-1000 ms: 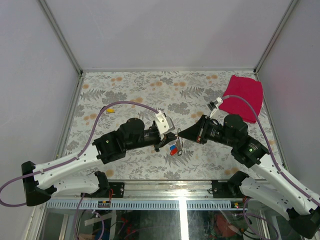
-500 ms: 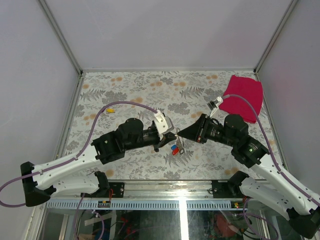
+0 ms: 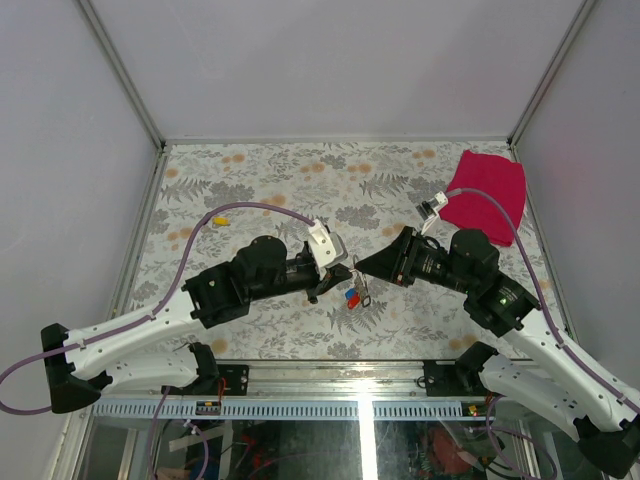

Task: Put the keys on the keyring

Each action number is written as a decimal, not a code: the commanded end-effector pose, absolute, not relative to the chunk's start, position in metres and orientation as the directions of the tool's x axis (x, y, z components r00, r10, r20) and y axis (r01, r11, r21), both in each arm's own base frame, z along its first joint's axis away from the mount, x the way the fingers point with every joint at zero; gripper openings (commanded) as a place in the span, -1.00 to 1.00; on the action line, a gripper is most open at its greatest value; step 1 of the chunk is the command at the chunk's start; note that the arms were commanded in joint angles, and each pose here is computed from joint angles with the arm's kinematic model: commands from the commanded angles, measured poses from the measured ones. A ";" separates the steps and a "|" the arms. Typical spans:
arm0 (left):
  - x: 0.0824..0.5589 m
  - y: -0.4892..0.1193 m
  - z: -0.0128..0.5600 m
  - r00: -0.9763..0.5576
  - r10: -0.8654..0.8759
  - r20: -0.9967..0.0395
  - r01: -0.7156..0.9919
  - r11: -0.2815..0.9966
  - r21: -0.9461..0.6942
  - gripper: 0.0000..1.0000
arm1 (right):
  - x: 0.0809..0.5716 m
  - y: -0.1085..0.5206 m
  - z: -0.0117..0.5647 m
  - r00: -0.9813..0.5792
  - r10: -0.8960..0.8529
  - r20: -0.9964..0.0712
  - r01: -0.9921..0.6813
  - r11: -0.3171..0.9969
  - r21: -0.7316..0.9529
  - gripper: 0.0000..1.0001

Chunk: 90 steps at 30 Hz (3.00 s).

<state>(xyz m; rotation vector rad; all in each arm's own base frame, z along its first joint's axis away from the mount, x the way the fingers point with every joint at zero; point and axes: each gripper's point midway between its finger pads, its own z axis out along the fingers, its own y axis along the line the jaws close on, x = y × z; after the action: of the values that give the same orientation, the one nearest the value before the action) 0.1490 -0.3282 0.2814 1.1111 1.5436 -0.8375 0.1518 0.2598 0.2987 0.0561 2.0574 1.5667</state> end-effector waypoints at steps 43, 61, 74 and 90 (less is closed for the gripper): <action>0.157 -0.331 0.313 -0.034 0.162 -0.986 0.929 0.370 0.029 -1.00 | 0.157 0.250 0.327 -0.752 0.368 -0.547 -0.430 0.355 0.830 -0.40; 0.195 -0.319 0.319 -0.240 0.132 -0.962 0.768 0.631 -0.105 -1.00 | 0.194 0.169 0.292 -0.139 0.359 -0.923 -0.586 0.721 0.369 0.04; 0.206 -0.325 0.334 -0.330 0.129 -0.935 0.701 0.698 -0.151 -1.00 | 0.185 0.201 0.283 0.146 0.168 -0.975 -0.780 0.626 -0.009 0.15; 0.209 -0.329 0.338 -0.335 0.131 -0.933 0.698 0.700 -0.152 -1.00 | 0.194 0.244 0.261 0.088 0.150 -0.985 -0.868 0.497 -0.002 0.06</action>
<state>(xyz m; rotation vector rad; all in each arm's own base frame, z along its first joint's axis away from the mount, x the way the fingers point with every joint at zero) 0.2034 -0.3240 0.3048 0.7107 1.9276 -0.6208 0.1967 0.2381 0.2318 -0.7328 1.3891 0.8391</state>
